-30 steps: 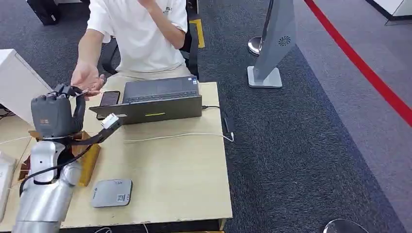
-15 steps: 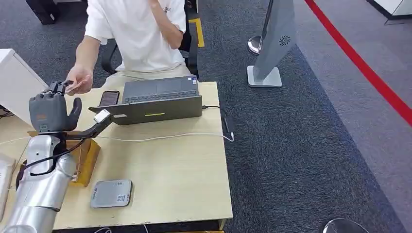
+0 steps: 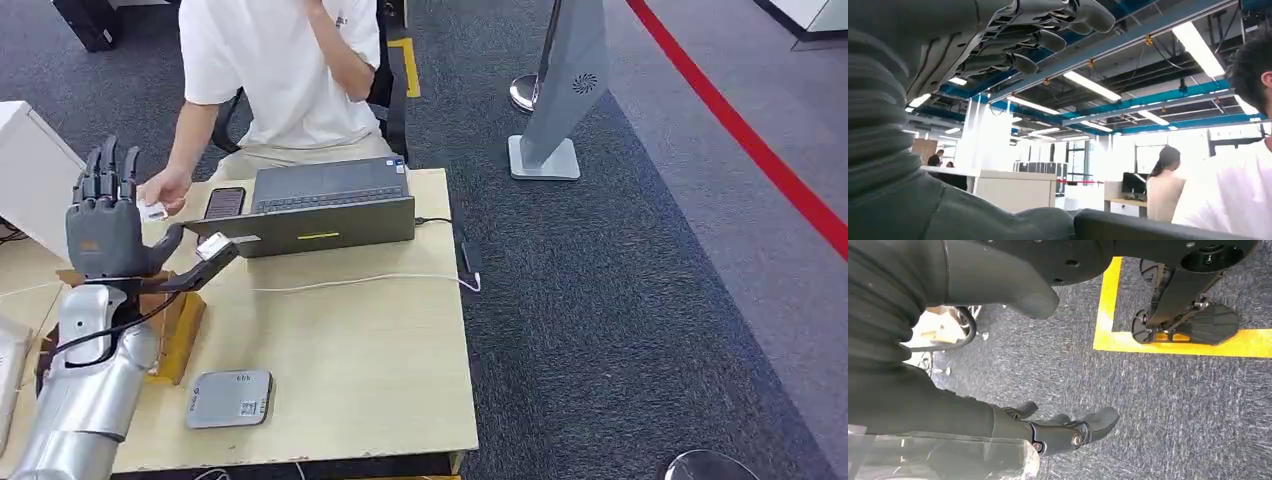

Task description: Pass the card to the sensor for recognition and then transmit it.

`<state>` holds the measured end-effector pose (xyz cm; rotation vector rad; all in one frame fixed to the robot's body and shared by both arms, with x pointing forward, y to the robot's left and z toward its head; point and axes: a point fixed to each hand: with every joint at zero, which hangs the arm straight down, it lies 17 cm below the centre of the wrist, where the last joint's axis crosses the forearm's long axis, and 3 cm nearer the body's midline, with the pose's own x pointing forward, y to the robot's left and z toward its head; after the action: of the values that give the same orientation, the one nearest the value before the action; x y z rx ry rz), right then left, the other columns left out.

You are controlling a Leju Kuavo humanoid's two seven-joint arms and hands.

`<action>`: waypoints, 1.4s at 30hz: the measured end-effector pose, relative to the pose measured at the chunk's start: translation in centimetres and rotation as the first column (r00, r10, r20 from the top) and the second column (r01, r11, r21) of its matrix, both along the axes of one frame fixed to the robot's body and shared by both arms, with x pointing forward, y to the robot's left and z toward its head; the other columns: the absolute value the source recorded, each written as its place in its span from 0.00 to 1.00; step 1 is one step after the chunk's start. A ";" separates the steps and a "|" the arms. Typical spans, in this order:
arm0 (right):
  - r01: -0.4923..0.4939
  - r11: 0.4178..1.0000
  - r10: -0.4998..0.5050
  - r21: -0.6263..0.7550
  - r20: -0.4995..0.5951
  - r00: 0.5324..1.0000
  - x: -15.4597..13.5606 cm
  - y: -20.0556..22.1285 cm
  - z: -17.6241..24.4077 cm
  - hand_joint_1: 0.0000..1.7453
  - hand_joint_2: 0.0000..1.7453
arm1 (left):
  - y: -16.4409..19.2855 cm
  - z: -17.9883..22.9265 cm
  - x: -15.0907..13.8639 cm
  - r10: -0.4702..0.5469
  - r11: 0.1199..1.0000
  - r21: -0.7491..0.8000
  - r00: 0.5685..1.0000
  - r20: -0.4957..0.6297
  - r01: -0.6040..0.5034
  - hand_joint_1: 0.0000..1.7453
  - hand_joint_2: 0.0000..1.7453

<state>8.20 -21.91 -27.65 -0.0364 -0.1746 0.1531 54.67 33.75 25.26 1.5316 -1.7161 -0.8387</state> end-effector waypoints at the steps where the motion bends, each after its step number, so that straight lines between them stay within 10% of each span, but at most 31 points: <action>1: 0.001 1.000 -0.001 -0.002 0.001 1.000 0.0 0.0 0.0 0.00 1.00 | -0.3 0.0 -0.4 -0.008 1.000 -0.007 1.000 0.006 0.008 0.00 1.00; 19: 0.141 0.989 -0.141 -0.038 -0.010 0.990 -0.7 -1.5 -0.2 0.00 1.00 | -11.3 -1.3 -21.0 -0.280 0.958 0.116 0.948 0.154 0.264 0.00 1.00; 30: 0.156 0.987 -0.157 -0.043 -0.009 0.988 -0.7 -1.7 -0.3 0.00 1.00 | -13.0 -3.8 -26.8 -0.428 0.892 0.203 0.899 0.092 0.404 0.00 1.00; 42: 0.140 0.989 -0.141 -0.044 -0.010 0.990 -0.8 -1.7 -0.3 0.00 1.00 | -8.6 -4.8 -26.9 -0.298 0.939 0.199 0.952 0.066 0.280 0.00 1.00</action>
<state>7.45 -23.61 -27.91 -0.0907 -0.1553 0.0165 27.82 25.16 20.49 1.4789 -2.0146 -1.1202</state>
